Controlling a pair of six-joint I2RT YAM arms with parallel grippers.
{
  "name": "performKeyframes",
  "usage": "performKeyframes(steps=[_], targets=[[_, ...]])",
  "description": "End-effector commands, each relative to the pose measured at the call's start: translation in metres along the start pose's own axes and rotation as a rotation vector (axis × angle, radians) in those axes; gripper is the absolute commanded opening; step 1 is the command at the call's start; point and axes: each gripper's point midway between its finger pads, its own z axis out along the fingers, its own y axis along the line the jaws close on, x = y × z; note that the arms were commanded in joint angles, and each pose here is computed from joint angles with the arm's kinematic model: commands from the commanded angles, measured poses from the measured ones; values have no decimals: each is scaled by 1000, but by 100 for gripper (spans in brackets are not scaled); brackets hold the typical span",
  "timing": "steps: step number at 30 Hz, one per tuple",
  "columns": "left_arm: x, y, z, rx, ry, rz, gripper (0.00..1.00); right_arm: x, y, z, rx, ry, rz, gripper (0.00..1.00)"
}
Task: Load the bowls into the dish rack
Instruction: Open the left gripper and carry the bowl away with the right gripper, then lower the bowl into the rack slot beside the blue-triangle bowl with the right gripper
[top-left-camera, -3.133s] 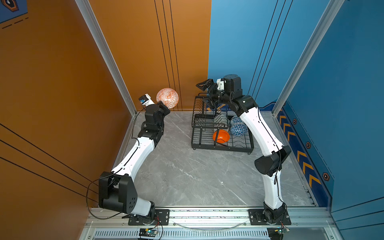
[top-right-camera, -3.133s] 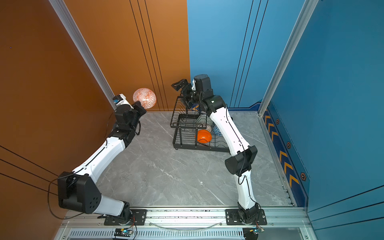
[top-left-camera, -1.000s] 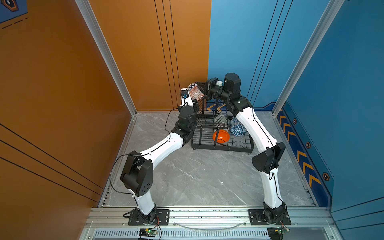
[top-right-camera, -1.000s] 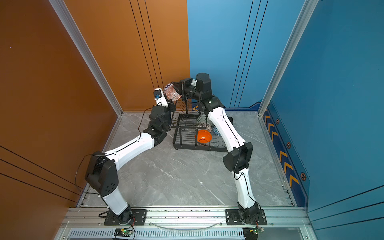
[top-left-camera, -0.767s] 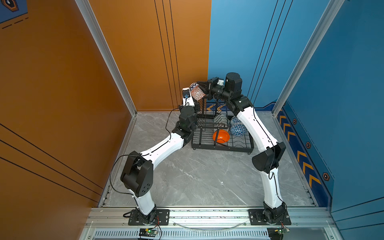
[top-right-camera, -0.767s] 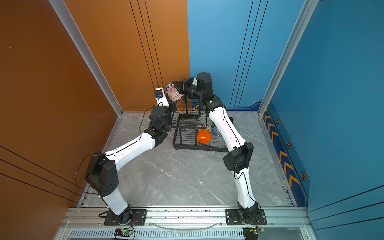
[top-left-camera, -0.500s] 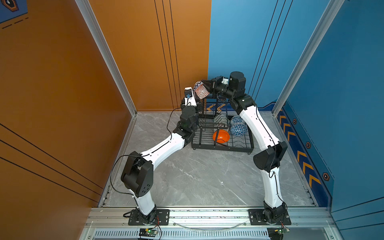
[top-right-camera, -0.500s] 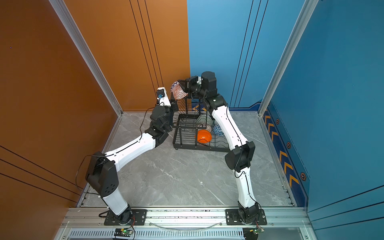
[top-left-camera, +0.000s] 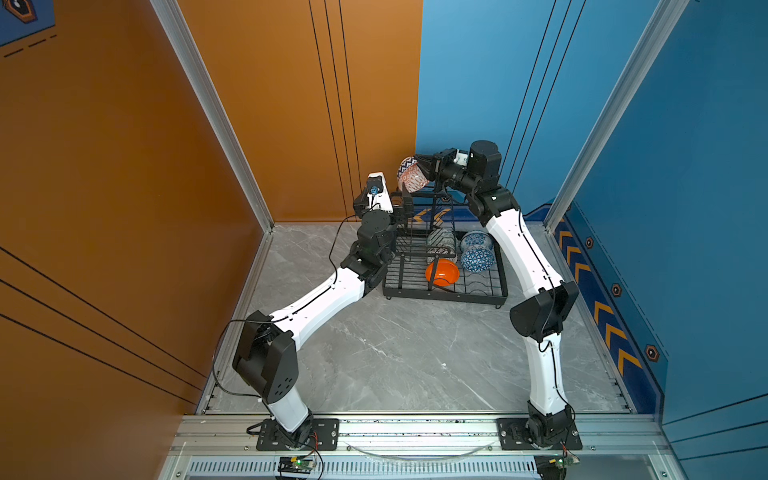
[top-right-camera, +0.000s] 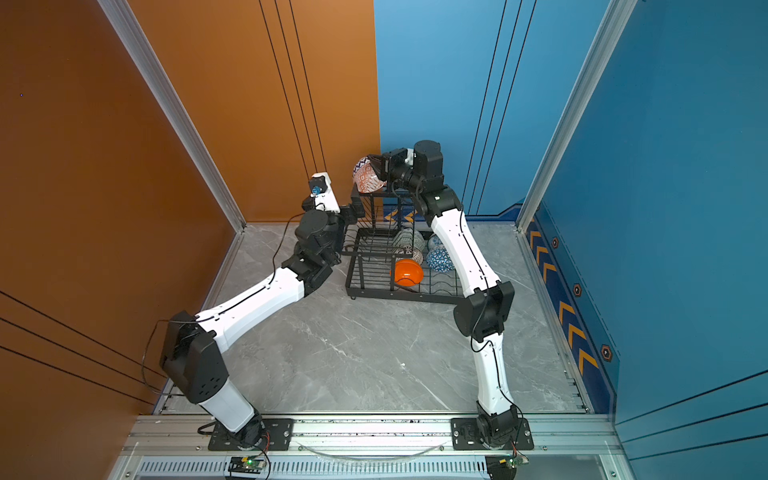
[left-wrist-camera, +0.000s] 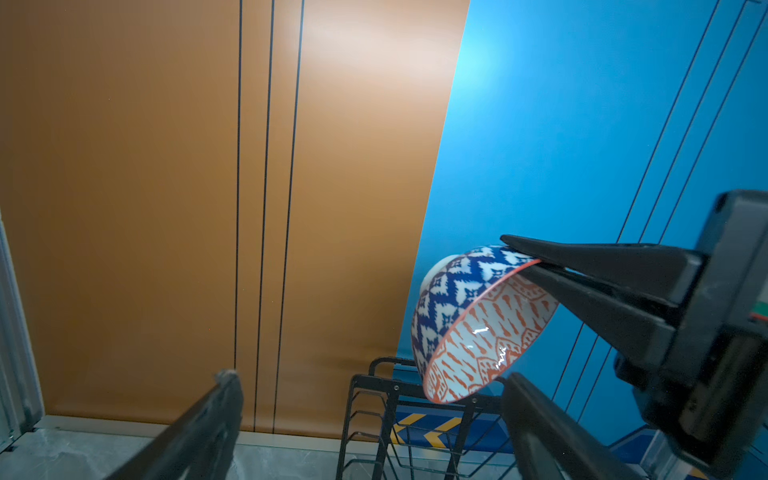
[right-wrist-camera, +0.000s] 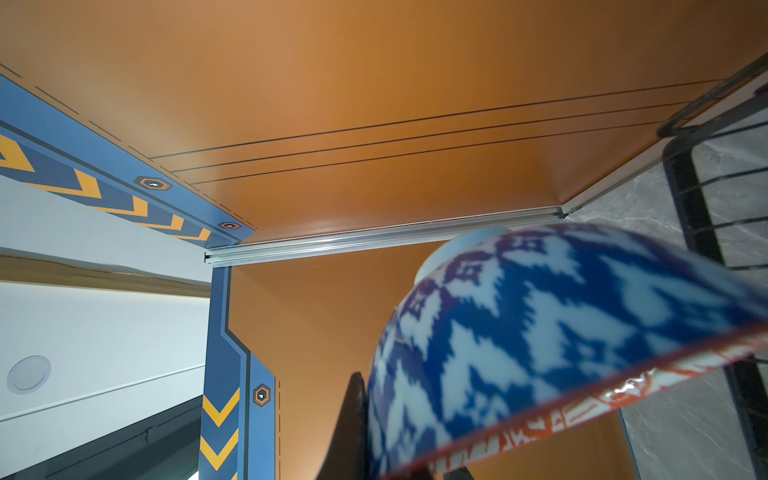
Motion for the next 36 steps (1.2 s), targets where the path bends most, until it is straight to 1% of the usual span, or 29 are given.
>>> performKeyframes(steps=[1,8,11,15,20,27,32,36], targets=[[-13,-10,-4,83,41,-77,98,-4,47,-24,-109,-7,-147,0],[-10,-36,3,198,120,-103,98,-17,64,-65,-98,-70,-247,0],[-5,-47,9,245,155,-116,98,-25,64,-81,-99,-100,-258,0],[3,-69,14,341,211,-142,98,-38,62,-107,-106,-148,-264,0],[15,-96,16,446,279,-143,98,-52,53,-142,-122,-206,-280,0],[41,-126,12,560,387,-93,98,-70,-4,-192,-57,-272,-282,0],[56,-135,4,592,452,-44,98,-71,-52,-215,42,-315,-312,0],[61,-135,-4,611,490,-3,98,-72,-88,-232,62,-353,-295,0]])
